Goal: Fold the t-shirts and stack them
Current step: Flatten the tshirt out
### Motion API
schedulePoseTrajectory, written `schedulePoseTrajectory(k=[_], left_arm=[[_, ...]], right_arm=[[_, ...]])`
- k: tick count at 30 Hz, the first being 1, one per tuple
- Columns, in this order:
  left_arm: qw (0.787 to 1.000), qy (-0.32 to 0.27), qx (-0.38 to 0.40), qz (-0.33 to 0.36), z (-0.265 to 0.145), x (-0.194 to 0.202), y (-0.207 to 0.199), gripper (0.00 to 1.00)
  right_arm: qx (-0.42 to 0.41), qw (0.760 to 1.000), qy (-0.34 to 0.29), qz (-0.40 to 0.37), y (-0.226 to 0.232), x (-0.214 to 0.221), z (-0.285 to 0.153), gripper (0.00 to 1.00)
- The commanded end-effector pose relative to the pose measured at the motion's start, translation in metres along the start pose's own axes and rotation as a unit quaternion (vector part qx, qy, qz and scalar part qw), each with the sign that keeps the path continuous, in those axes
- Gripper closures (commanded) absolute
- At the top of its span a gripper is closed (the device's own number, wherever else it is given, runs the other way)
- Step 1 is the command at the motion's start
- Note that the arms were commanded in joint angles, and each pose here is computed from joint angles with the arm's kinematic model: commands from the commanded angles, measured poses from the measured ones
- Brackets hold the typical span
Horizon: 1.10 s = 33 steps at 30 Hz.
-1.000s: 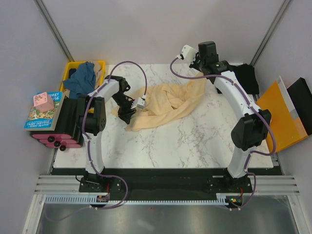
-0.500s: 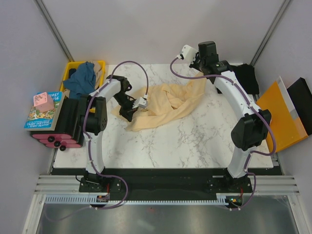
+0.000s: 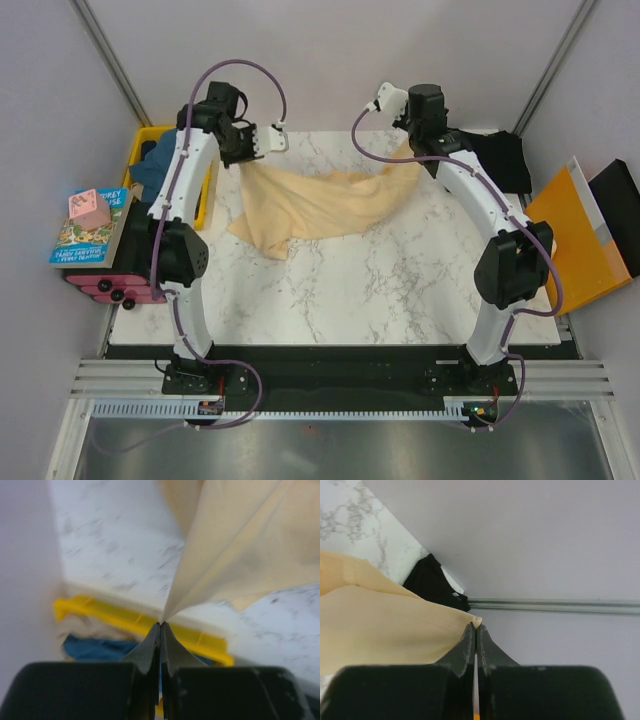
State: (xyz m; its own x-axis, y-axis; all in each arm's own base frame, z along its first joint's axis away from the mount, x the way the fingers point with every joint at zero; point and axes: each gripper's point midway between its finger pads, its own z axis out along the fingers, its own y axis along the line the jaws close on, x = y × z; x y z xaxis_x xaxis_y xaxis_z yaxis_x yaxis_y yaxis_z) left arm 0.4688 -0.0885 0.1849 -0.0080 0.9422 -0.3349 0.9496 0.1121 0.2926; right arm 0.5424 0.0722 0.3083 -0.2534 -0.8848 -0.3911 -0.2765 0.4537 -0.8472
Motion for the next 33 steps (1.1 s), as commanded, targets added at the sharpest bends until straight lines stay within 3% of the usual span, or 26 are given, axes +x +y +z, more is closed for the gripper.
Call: schedulePoseTrajectory(k=[1, 4, 5, 6, 8, 9, 11, 12, 15, 18, 21, 23, 24, 25, 26, 27, 30, 32, 33], left_arm=[[0.955, 0.089, -0.281, 0.026, -0.118, 0.005, 0.100, 0.98], [0.890, 0.131, -0.434, 0.047, -0.177, 0.003, 0.158, 0.98], [0.852, 0.143, -0.499, 0.064, -0.210, -0.004, 0.179, 0.98], [0.832, 0.147, -0.531, 0.071, -0.226, -0.007, 0.188, 0.98], [0.788, 0.155, -0.587, 0.098, -0.261, -0.017, 0.204, 0.98], [0.751, 0.145, -0.636, 0.103, -0.290, -0.027, 0.212, 0.98], [0.707, 0.133, -0.682, 0.133, -0.322, -0.046, 0.221, 0.98], [0.669, 0.120, -0.720, 0.137, -0.347, -0.056, 0.222, 0.98], [0.614, 0.095, -0.766, 0.169, -0.382, -0.080, 0.221, 0.98], [0.601, 0.072, -0.773, 0.190, -0.401, -0.094, 0.210, 0.98], [0.613, 0.027, -0.767, 0.188, -0.415, -0.102, 0.186, 0.98], [0.657, 0.001, -0.728, 0.197, -0.383, -0.101, 0.178, 0.98], [0.644, -0.015, -0.737, 0.204, -0.412, -0.107, 0.153, 0.98], [0.673, -0.016, -0.708, 0.214, -0.385, -0.103, 0.150, 0.98], [0.674, -0.025, -0.702, 0.229, -0.386, -0.108, 0.140, 0.98], [0.664, -0.032, -0.709, 0.235, -0.404, -0.111, 0.123, 0.98], [0.671, -0.049, -0.698, 0.243, -0.399, -0.113, 0.106, 0.98], [0.656, -0.056, -0.709, 0.253, -0.417, -0.118, 0.093, 0.98], [0.633, -0.062, -0.728, 0.255, -0.435, -0.123, 0.088, 0.98]], right_arm=[[0.223, 0.972, -0.024, 0.064, -0.107, -0.008, -0.028, 1.00], [0.320, 0.942, -0.042, 0.096, -0.152, -0.005, -0.041, 1.00], [0.339, 0.934, -0.046, 0.098, -0.159, -0.004, -0.041, 1.00], [0.382, 0.914, -0.065, 0.119, -0.182, -0.008, -0.055, 1.00], [0.412, 0.901, -0.067, 0.120, -0.198, -0.008, -0.057, 1.00], [0.446, 0.880, -0.085, 0.138, -0.221, -0.013, -0.075, 1.00], [0.462, 0.871, -0.093, 0.138, -0.236, -0.015, -0.075, 1.00], [0.485, 0.855, -0.109, 0.150, -0.254, -0.018, -0.091, 1.00], [0.506, 0.837, -0.138, 0.156, -0.274, -0.026, -0.105, 1.00], [0.507, 0.834, -0.158, 0.149, -0.282, -0.035, -0.118, 1.00], [0.498, 0.838, -0.167, 0.149, -0.283, -0.033, -0.133, 1.00], [0.489, 0.841, -0.178, 0.148, -0.288, -0.032, -0.156, 1.00], [0.474, 0.849, -0.176, 0.150, -0.279, -0.029, -0.152, 1.00], [0.477, 0.846, -0.177, 0.155, -0.286, -0.025, -0.171, 1.00], [0.458, 0.860, -0.168, 0.151, -0.278, -0.023, -0.166, 1.00], [0.452, 0.862, -0.166, 0.156, -0.278, -0.020, -0.170, 1.00], [0.439, 0.870, -0.174, 0.141, -0.274, -0.017, -0.190, 1.00], [0.455, 0.861, -0.187, 0.132, -0.282, -0.015, -0.217, 1.00], [0.464, 0.854, -0.194, 0.132, -0.287, -0.015, -0.229, 1.00]])
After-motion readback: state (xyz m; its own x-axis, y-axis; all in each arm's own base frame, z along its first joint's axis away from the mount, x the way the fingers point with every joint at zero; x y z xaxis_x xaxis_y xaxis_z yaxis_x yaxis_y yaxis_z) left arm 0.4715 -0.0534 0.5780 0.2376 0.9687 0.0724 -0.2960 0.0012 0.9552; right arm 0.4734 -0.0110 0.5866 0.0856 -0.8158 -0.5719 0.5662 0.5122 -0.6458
